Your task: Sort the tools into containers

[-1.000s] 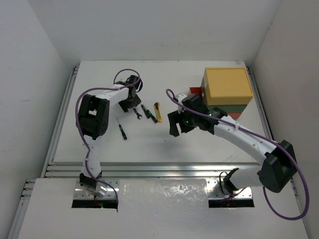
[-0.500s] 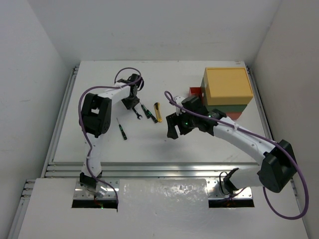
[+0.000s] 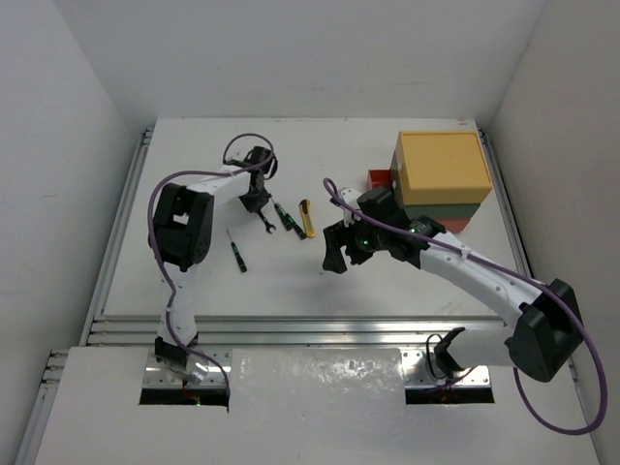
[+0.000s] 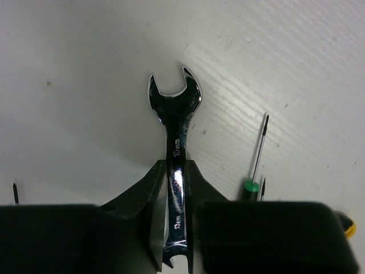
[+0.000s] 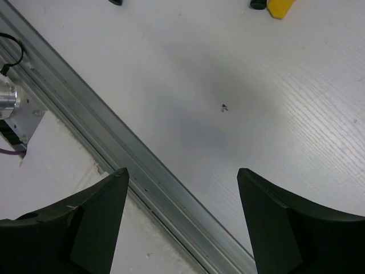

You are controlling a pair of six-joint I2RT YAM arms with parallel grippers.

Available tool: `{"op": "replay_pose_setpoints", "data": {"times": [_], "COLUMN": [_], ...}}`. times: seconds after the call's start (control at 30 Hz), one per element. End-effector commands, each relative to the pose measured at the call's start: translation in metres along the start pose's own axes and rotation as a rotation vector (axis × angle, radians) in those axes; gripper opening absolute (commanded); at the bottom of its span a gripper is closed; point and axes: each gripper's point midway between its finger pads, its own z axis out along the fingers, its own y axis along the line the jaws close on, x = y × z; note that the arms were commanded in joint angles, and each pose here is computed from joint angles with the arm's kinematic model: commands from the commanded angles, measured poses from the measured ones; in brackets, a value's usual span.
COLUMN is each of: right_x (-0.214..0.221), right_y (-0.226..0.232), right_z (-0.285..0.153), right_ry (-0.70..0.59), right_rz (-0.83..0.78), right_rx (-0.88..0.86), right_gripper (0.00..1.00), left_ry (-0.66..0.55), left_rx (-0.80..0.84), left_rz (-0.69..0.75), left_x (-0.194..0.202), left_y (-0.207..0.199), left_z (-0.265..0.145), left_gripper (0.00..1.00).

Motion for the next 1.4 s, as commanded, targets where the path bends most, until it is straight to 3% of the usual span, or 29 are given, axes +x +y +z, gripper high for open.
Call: {"op": "replay_pose_setpoints", "data": {"times": [0.0, 0.07, 0.33, 0.57, 0.7, 0.97, 1.1, 1.23, 1.37], "right_x": [-0.01, -0.01, -0.014, -0.037, -0.065, -0.095, -0.1, -0.102, -0.104], "right_y": [0.009, 0.012, 0.015, 0.026, 0.03, 0.036, 0.037, 0.044, 0.053], "right_z": [-0.002, 0.0, 0.007, 0.023, 0.034, 0.06, 0.068, 0.076, 0.08], "right_ry": [-0.051, -0.056, -0.066, -0.164, -0.23, -0.234, -0.237, -0.224, -0.22], "right_rz": [-0.037, -0.031, -0.009, 0.018, 0.065, 0.164, 0.202, 0.225, 0.231], "right_rx": [-0.048, -0.065, -0.087, -0.163, -0.183, -0.221, -0.238, -0.28, -0.328], "right_gripper": [0.78, 0.79, 0.79, 0.78, 0.78, 0.79, 0.78, 0.66, 0.41], "left_ry": [0.104, 0.032, -0.028, -0.032, -0.016, -0.012, -0.003, 0.014, 0.023], "left_rx": [-0.007, 0.148, 0.269, 0.406, 0.593, 0.811, 0.86, 0.9, 0.943], "left_rz": [0.048, 0.01, -0.005, 0.01, 0.009, 0.011, 0.003, -0.004, -0.011], "left_x": [0.038, 0.019, 0.015, 0.024, 0.038, 0.054, 0.064, 0.068, 0.071], "left_y": [0.018, -0.003, -0.006, -0.015, -0.025, -0.029, -0.026, -0.029, -0.033], "left_z": [-0.001, -0.031, -0.075, -0.112, -0.152, -0.213, -0.223, -0.229, -0.236], "left_gripper": [0.0, 0.0, 0.0, 0.0, 0.0, 0.0, 0.0, 0.0, 0.0]}}
